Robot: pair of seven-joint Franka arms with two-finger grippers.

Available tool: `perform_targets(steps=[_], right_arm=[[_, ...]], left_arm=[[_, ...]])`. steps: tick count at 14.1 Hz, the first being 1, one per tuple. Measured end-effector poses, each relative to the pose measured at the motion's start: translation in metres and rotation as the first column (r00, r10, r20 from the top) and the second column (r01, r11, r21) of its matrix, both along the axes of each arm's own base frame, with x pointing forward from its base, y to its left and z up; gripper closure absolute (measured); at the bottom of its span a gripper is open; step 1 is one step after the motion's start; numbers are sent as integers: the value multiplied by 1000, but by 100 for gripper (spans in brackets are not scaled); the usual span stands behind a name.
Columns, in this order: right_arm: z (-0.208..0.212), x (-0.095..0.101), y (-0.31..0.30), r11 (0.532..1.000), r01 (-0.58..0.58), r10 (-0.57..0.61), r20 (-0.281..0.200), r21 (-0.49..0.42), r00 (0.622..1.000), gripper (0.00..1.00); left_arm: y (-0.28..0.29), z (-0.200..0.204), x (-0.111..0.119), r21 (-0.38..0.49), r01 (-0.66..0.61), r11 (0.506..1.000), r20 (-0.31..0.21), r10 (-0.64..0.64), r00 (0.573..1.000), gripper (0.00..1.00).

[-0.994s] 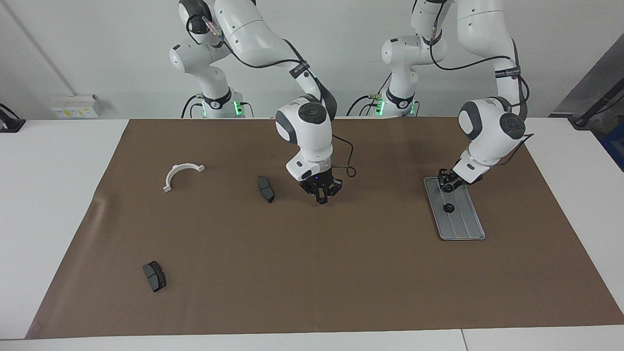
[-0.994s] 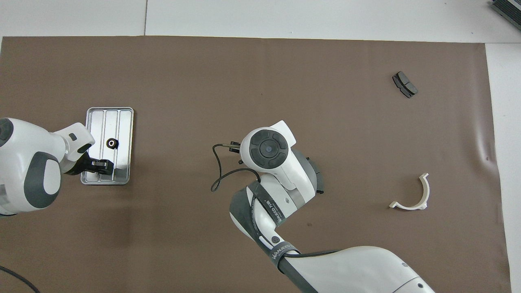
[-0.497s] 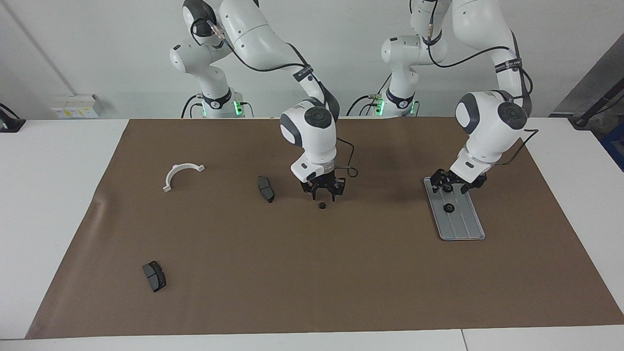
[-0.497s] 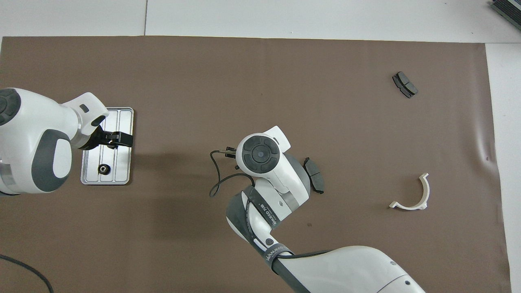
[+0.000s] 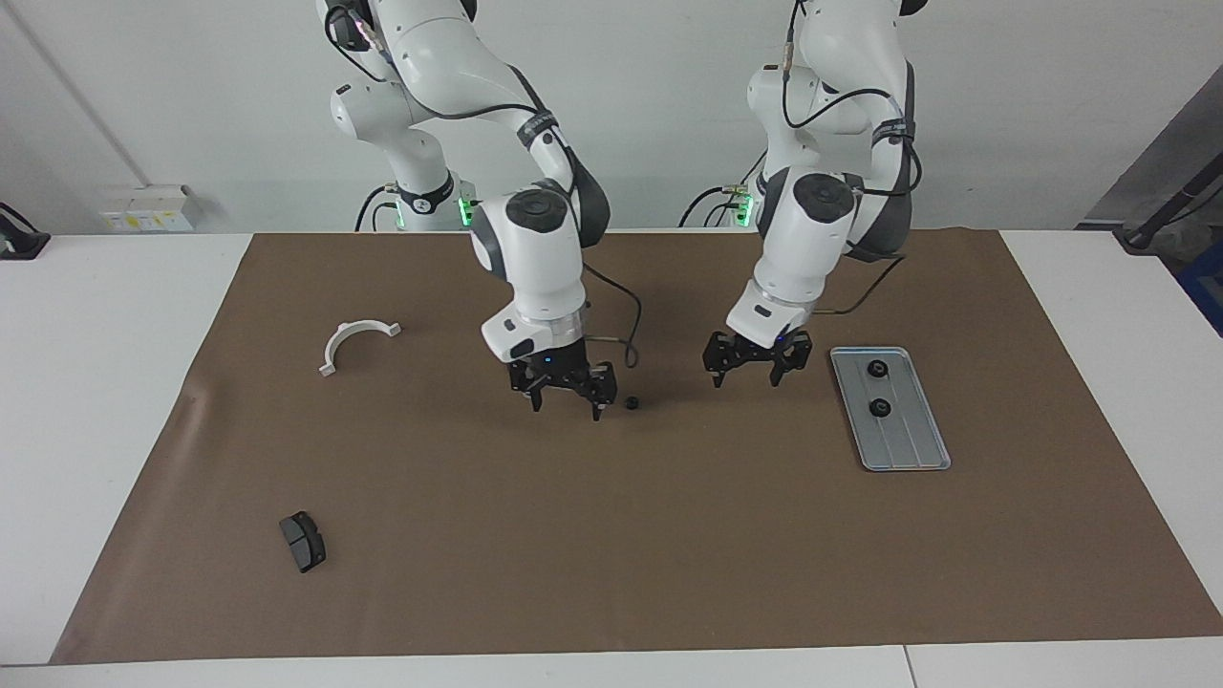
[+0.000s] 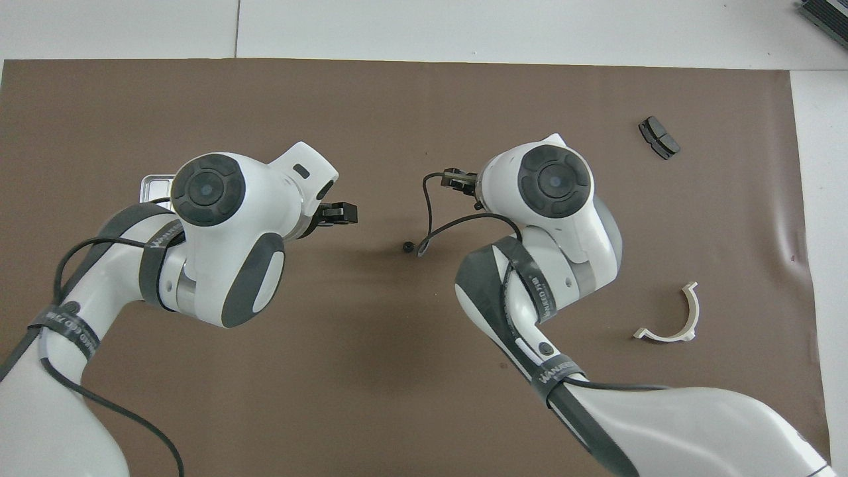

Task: Pick bearing gear from pile to tray

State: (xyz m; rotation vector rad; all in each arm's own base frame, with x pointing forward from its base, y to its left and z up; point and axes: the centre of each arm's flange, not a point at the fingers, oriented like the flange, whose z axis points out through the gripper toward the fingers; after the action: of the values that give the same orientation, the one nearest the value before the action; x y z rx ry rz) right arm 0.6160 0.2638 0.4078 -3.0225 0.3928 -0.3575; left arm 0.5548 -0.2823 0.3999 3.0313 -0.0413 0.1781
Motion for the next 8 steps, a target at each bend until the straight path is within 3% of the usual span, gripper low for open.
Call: perform_targets(steps=[4, 8], right_arm=[[46, 16, -86, 999, -39, 40, 9, -35, 999, 0], [89, 11, -149, 996, -62, 62, -2, -60, 998, 0]], left_arm=[[-82, -21, 6, 2, 38, 999, -19, -38, 999, 11], [-122, -52, -8, 32, 104, 994, -43, -102, 994, 15]])
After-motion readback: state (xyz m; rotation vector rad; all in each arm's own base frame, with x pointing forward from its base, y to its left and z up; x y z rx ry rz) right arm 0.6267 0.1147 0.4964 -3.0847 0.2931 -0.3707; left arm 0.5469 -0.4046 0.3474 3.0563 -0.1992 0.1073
